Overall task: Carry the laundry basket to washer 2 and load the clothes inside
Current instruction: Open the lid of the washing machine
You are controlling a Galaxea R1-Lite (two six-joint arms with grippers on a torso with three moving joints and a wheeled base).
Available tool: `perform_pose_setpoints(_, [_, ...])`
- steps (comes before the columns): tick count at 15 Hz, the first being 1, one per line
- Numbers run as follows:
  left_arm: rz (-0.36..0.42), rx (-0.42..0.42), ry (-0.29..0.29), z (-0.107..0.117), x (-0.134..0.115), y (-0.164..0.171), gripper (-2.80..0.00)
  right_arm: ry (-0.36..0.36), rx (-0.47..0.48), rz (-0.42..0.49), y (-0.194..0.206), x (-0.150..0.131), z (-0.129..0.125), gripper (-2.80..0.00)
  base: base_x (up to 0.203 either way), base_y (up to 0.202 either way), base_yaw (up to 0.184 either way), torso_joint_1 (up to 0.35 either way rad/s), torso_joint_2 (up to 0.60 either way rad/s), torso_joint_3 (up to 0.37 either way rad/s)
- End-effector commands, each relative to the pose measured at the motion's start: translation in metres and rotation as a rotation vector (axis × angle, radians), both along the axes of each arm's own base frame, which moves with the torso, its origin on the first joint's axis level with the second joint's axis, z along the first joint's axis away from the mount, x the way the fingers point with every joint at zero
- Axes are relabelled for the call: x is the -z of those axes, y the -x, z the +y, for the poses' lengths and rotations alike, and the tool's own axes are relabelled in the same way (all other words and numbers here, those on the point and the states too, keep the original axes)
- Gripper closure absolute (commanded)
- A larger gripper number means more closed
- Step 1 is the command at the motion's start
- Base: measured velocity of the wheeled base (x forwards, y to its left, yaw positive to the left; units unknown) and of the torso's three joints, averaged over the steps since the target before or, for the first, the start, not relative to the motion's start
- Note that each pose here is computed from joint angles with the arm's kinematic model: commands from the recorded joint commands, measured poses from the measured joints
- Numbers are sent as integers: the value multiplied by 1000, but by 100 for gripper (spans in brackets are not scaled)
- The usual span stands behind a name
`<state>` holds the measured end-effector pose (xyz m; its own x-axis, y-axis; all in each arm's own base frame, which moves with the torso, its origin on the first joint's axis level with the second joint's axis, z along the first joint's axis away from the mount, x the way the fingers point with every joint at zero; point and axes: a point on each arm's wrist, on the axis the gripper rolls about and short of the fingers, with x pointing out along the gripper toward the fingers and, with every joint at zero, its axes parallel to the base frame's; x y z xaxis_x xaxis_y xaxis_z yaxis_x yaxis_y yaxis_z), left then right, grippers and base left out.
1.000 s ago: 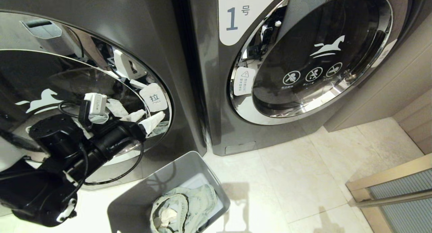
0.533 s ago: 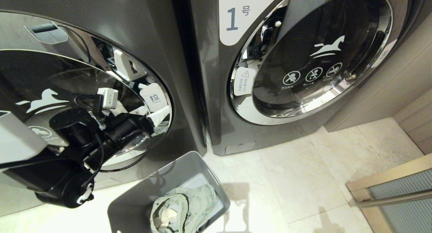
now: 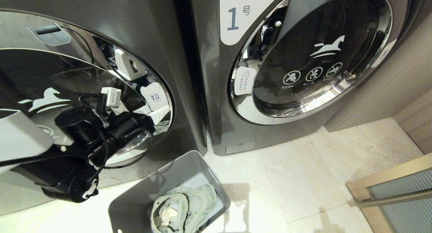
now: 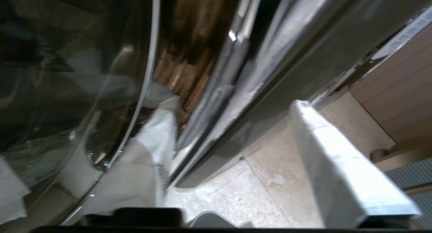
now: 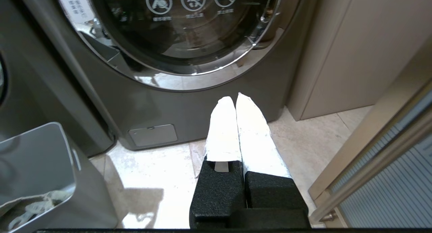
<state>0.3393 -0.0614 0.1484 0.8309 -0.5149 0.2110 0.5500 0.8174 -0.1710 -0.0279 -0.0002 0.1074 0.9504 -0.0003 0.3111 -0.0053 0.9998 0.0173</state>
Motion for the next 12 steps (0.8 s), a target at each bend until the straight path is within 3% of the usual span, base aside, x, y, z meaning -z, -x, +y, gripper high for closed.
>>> perform_pose_setpoints(1, [-11,5,4,-1,-1,-2,0,0,0,39,-4,11,0,0,0,0,0,0,0,0])
perform_pose_setpoints(6, [4,12,24,0,-1,-1,0,0,0,39,-4,11,0,0,0,0,0,0,0,0])
perform_pose_setpoints(12, [20,106,37,-1,-5,7,0,0,0,39,-4,11,0,0,0,0,0,0,0,0])
